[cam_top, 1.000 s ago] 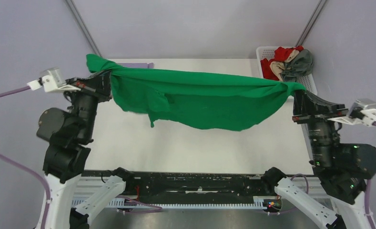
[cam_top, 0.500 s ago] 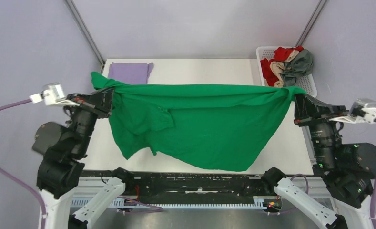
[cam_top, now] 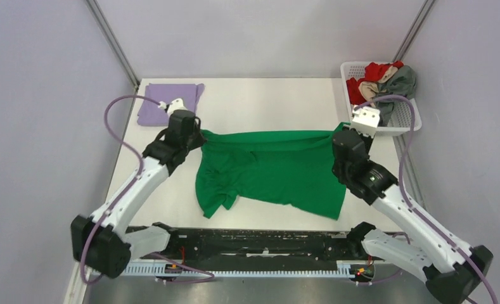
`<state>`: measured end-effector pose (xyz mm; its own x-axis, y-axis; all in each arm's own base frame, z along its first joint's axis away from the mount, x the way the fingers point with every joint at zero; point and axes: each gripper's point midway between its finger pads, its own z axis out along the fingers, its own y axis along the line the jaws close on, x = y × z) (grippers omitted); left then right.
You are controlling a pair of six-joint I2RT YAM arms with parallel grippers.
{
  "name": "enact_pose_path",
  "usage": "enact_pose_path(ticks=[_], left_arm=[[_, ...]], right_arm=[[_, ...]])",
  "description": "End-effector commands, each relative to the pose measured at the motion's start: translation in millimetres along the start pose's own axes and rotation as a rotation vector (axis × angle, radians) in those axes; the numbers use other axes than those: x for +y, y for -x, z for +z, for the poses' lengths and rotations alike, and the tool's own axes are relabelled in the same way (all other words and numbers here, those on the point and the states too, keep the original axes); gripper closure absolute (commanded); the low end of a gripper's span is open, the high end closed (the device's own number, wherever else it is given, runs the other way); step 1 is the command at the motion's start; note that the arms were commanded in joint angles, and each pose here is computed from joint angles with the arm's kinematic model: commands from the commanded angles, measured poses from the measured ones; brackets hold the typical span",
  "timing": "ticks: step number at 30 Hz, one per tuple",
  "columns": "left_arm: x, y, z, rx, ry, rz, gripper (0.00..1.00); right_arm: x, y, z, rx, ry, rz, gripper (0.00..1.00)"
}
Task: Fold and stack the t-shirts
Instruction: Flatten out the tshirt
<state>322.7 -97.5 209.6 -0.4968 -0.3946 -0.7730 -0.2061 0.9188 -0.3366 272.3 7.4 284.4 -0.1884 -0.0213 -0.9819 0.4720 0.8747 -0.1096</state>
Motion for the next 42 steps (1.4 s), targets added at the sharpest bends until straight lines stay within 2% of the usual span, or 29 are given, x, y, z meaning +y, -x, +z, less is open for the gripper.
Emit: enact_pose_path(ticks=[1,8,12,16,17,18,19,21,22,23,26,31,34,37,42], left_arm=[[-9,41,43,-0.129,0.049,-0.057,0.98],[-22,44,126,-0.066,0.07,-0.013,0.98],[-36,52,171,-0.072,0.067,0.028,0.98],[-47,44,222,-0.009,0.054,0.062,0.98],[-48,38,235,0.023,0.06,0.064,0.95],[-47,32,246,0.058,0.067,0.068,0.87],[-52,35,250,0.08,0.057,0.068,0.73],[-58,33,255,0.121,0.035,0.078,0.06],[-64,38,253,0.12,0.016,0.082,0.01],[-67,42,250,0.118,0.0,0.083,0.0],[-79,58,224,0.096,-0.051,0.072,0.0],[-70,58,157,0.096,-0.074,0.042,0.0],[-41,28,111,0.131,-0.023,-0.018,0.0],[0,-27,69,0.194,0.042,-0.08,0.0],[51,-88,9,0.264,0.115,-0.145,0.0]], right_arm=[[-14,10,24,-0.049,-0.208,0.007,1.0],[24,-19,90,0.002,-0.146,-0.042,1.0],[44,-30,125,0.021,-0.133,-0.069,1.0],[67,-39,157,0.033,-0.116,-0.116,1.0],[74,-43,166,0.043,-0.113,-0.132,0.97],[80,-42,174,0.046,-0.114,-0.14,0.91],[86,-49,183,0.064,-0.118,-0.164,0.77],[95,-48,194,0.091,-0.125,-0.199,0.34],[98,-48,196,0.111,-0.13,-0.207,0.06],[100,-46,197,0.125,-0.131,-0.206,0.02],[107,-40,188,0.148,-0.056,-0.151,0.02],[100,-51,140,0.2,0.128,-0.023,0.02],[82,-61,106,0.208,0.178,0.084,0.02],[67,-80,75,0.211,0.232,0.182,0.02],[59,-114,40,0.254,0.346,0.198,0.02]])
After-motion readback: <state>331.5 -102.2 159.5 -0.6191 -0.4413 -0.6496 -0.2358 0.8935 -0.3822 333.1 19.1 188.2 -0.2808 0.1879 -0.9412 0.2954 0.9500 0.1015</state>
